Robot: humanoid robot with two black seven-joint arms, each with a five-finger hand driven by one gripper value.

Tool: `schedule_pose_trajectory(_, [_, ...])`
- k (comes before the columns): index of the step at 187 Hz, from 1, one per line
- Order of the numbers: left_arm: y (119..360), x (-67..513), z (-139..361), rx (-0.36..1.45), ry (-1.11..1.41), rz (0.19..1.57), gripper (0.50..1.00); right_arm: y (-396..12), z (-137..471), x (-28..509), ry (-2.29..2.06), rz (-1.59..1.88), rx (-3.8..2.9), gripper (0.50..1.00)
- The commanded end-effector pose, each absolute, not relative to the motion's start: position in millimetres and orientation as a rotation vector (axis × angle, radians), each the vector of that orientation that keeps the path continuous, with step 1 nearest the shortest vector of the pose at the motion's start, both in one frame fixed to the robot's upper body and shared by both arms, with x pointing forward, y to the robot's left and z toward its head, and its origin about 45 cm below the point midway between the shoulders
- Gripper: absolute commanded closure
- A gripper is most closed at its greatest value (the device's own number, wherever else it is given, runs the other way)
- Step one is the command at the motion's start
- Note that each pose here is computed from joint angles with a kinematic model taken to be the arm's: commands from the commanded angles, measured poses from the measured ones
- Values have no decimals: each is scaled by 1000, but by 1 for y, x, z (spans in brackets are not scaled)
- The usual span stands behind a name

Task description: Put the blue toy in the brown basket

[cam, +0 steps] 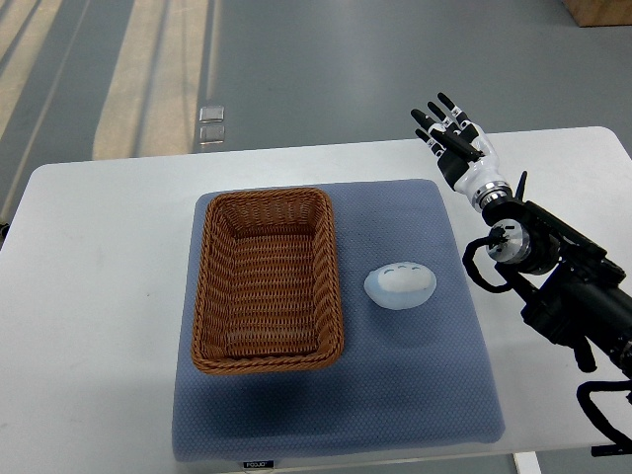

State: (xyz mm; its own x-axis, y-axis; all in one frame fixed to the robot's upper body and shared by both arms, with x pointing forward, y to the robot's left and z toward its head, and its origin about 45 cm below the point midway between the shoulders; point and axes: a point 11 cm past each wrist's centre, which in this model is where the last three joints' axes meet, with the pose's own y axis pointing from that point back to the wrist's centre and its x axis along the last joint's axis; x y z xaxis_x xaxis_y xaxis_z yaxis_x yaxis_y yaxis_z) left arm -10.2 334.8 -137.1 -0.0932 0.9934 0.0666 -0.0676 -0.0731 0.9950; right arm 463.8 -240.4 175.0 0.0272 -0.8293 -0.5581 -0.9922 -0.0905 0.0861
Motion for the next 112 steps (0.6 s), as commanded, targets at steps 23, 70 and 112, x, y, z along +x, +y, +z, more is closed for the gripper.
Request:
schedule_pose_trajectory(23, [336, -10, -137, 1165, 1187, 1363, 500, -242, 175, 463, 1866, 692, -1982, 587])
schedule_pose_trajectory(70, [335, -10, -137, 1164, 1188, 1362, 500, -245, 175, 464, 1874, 688, -1980, 587])
schedule_pose_trajectory(112, [335, -10, -137, 1163, 1189, 1363, 500, -246, 182, 469, 1870, 671, -1983, 587])
